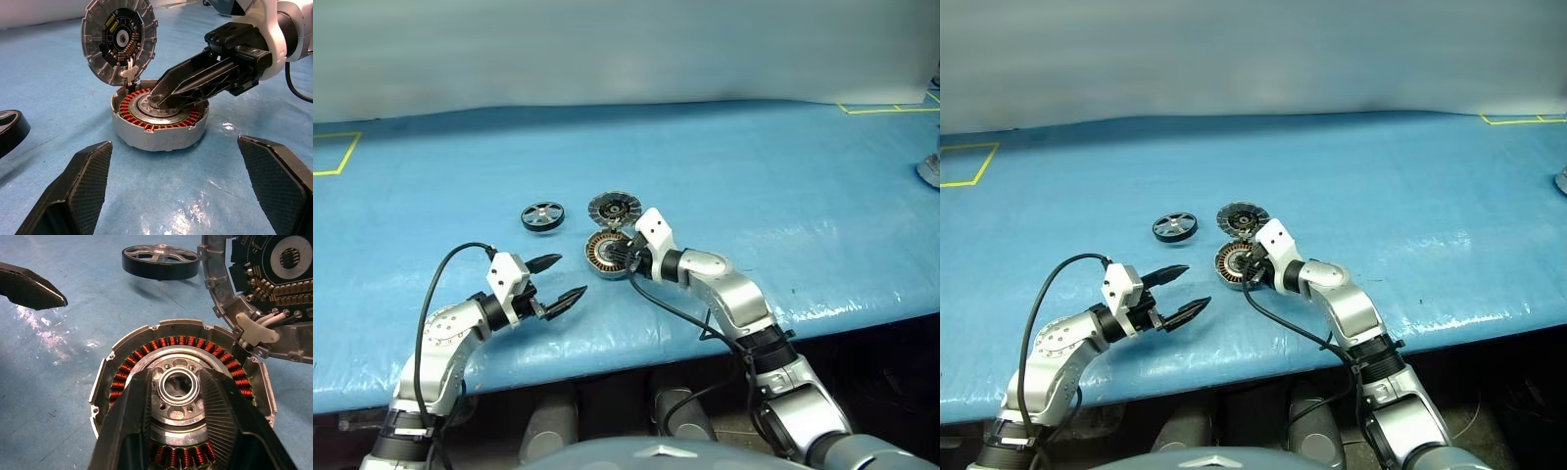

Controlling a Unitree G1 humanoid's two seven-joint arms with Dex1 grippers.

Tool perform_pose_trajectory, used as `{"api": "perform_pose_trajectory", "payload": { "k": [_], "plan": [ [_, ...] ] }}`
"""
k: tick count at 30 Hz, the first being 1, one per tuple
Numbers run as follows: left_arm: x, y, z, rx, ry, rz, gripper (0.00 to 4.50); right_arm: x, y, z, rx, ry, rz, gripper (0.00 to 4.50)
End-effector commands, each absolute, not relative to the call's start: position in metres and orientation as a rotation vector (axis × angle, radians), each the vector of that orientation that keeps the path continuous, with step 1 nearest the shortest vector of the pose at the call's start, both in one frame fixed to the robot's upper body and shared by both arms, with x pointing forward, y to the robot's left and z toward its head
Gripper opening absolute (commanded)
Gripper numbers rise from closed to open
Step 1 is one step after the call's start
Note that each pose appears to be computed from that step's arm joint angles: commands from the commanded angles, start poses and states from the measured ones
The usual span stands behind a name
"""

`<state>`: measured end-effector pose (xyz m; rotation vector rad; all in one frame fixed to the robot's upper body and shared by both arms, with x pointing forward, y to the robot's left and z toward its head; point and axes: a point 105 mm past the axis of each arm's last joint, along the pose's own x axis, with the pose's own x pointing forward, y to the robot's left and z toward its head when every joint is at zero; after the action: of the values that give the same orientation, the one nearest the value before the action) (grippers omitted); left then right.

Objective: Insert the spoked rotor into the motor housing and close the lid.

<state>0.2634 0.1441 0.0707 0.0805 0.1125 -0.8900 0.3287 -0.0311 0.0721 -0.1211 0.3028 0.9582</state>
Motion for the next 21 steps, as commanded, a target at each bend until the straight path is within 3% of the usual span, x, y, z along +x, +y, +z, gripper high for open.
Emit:
{"api": "perform_pose_trajectory", "payload": {
  "k": [1,2,10,13,20,21],
  "plan": [
    [0.265,0.146,0.083,0.113,0.06,-0.886,4.5,0.329,-0.026,0.086,-0.13,0.246,0.967,2.7],
    [0.265,0.146,0.082,0.114,0.062,-0.885,4.5,0.33,-0.026,0.087,-0.131,0.241,0.965,2.98],
    [0.265,0.146,0.08,0.118,0.068,-0.881,4.5,0.332,-0.027,0.092,-0.113,0.226,0.961,2.98],
    [0.265,0.146,0.079,0.12,0.071,-0.88,4.5,0.333,-0.026,0.094,-0.098,0.22,0.961,2.35],
    [0.265,0.146,0.079,0.121,0.073,-0.878,4.5,0.34,-0.027,0.091,-0.094,0.227,0.932,0.06],
    [0.265,0.146,0.078,0.121,0.073,-0.877,4.5,0.341,-0.026,0.091,-0.095,0.228,0.93,0.02]
  ]
}}
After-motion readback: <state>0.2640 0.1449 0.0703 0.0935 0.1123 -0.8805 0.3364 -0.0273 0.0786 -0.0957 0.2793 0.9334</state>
